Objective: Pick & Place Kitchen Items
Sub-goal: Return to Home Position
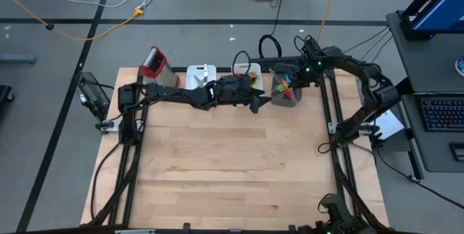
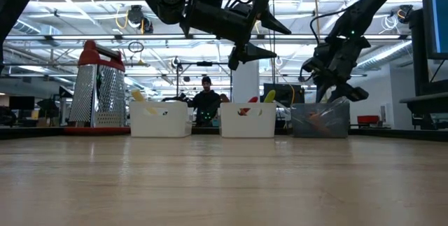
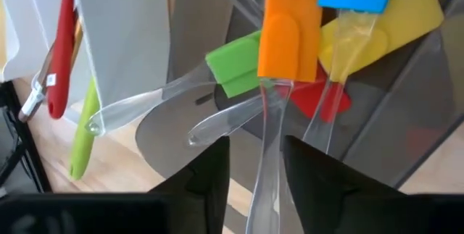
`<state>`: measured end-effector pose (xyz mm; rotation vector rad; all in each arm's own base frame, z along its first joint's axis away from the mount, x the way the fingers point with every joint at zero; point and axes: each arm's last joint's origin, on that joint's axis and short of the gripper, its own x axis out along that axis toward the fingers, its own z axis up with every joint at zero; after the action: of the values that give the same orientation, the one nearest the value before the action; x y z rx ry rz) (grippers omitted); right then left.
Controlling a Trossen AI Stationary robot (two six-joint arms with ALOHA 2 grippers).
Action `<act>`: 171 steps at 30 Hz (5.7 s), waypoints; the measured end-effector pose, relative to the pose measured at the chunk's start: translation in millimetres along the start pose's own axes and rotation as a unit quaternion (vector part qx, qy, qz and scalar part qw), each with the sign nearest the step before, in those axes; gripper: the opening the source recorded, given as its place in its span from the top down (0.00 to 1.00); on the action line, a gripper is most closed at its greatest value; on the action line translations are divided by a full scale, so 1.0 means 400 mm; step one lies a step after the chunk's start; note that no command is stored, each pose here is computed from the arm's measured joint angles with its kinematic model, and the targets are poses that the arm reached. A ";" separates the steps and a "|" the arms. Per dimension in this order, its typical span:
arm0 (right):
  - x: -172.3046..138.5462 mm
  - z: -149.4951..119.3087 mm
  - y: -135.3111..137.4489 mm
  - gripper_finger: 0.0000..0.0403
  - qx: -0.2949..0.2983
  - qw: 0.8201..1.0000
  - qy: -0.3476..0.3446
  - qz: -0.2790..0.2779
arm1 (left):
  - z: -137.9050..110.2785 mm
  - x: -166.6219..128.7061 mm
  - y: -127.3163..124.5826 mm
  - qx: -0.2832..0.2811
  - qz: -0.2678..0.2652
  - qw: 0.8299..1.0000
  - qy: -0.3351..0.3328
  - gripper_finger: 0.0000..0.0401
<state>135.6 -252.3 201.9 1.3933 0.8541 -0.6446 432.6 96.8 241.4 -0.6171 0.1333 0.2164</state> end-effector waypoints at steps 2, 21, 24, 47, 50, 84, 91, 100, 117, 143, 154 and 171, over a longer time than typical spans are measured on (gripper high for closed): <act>-0.008 -0.005 0.004 0.68 -0.011 1.000 -0.003 0.001 | -0.004 0.000 -0.006 0.008 -0.003 1.000 0.002 0.26; -0.212 -0.205 0.094 0.98 -0.250 0.944 -0.212 0.039 | 0.003 -0.167 -0.134 0.078 0.045 0.996 0.019 0.26; -0.222 -0.259 0.089 1.00 -0.276 0.924 -0.256 0.061 | -0.021 -0.200 -0.134 0.066 0.038 0.997 0.022 0.26; -0.145 -0.489 -0.010 1.00 -0.422 0.832 -0.329 0.149 | -0.068 -0.302 -0.177 0.009 -0.027 1.000 -0.012 0.26; -0.147 -0.500 -0.011 1.00 -0.422 0.829 -0.341 0.139 | -0.058 -0.315 -0.202 0.033 -0.063 0.997 -0.027 0.25; -0.130 -0.580 -0.044 1.00 -0.444 0.799 -0.366 0.176 | -0.176 -0.492 -0.162 0.094 -0.106 0.989 -0.053 0.26; -0.093 -0.582 -0.080 1.00 -0.403 0.810 -0.381 0.192 | -0.206 -0.503 -0.134 0.098 -0.106 0.988 -0.061 0.26; -0.102 -0.579 -0.072 1.00 -0.383 0.806 -0.403 0.204 | -0.267 -0.544 -0.085 0.117 -0.126 0.980 -0.103 0.25; -0.093 -0.573 -0.076 1.00 -0.370 0.808 -0.417 0.189 | -0.262 -0.637 0.001 0.143 -0.123 0.976 -0.110 0.26; -0.103 -0.568 -0.069 1.00 -0.369 0.790 -0.454 0.186 | -0.265 -0.800 0.009 0.220 -0.080 0.969 -0.080 0.26; 0.003 -0.531 -0.089 1.00 -0.386 0.763 -0.481 0.194 | -0.343 -0.784 0.054 0.199 -0.096 0.970 -0.100 0.26; -0.018 -0.540 -0.106 1.00 -0.414 0.779 -0.466 0.067 | -0.359 -0.780 0.065 0.202 -0.076 0.974 -0.063 0.26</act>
<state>68.1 -42.9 189.4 0.2135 0.1439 -0.6255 115.6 -16.7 169.4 -0.2062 0.0049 0.0758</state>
